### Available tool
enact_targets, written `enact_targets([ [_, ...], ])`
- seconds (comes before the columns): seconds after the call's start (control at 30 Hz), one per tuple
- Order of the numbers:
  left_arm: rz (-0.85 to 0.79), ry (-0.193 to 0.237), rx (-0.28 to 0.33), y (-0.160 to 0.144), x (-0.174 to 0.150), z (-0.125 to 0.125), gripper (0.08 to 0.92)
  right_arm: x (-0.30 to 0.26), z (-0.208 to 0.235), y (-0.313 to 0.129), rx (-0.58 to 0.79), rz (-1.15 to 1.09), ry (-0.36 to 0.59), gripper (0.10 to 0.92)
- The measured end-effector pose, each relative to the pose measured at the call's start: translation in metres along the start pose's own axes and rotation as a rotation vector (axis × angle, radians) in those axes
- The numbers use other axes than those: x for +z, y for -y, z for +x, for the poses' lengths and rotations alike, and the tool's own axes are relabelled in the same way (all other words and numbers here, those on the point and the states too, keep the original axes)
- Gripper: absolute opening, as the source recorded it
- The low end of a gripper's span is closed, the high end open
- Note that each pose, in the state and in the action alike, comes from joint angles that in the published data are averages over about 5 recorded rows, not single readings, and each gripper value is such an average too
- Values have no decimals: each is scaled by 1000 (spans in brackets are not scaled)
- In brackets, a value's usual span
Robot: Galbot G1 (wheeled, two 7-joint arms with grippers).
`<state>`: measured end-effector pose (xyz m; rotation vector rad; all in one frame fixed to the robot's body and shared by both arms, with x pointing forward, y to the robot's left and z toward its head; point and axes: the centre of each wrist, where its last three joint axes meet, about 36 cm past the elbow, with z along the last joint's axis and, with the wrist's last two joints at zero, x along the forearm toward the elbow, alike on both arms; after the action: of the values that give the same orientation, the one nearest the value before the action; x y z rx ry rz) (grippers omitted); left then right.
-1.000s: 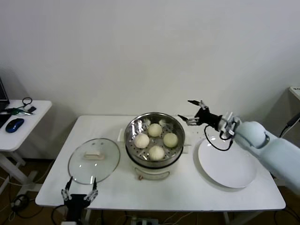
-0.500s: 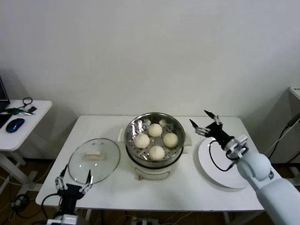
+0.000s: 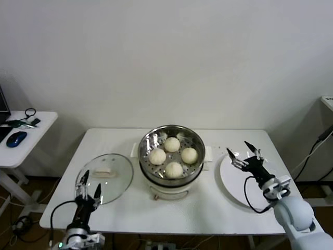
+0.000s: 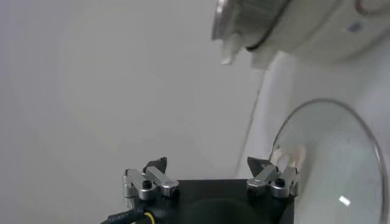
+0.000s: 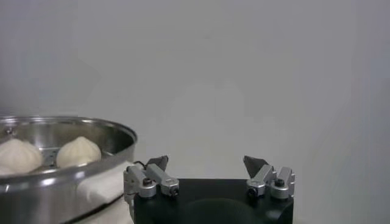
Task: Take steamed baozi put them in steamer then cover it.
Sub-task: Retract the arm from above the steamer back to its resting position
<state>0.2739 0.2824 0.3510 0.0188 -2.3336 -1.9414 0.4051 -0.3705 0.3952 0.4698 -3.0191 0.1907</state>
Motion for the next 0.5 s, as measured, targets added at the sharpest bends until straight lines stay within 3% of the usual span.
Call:
enact_targets([
  [0.23, -196, 43, 17, 24, 11, -34, 823, 15, 13, 0, 27, 11, -28, 823],
  [0.5, -292, 34, 59, 44, 24, -73, 823, 26, 20, 1, 47, 35, -49, 823],
])
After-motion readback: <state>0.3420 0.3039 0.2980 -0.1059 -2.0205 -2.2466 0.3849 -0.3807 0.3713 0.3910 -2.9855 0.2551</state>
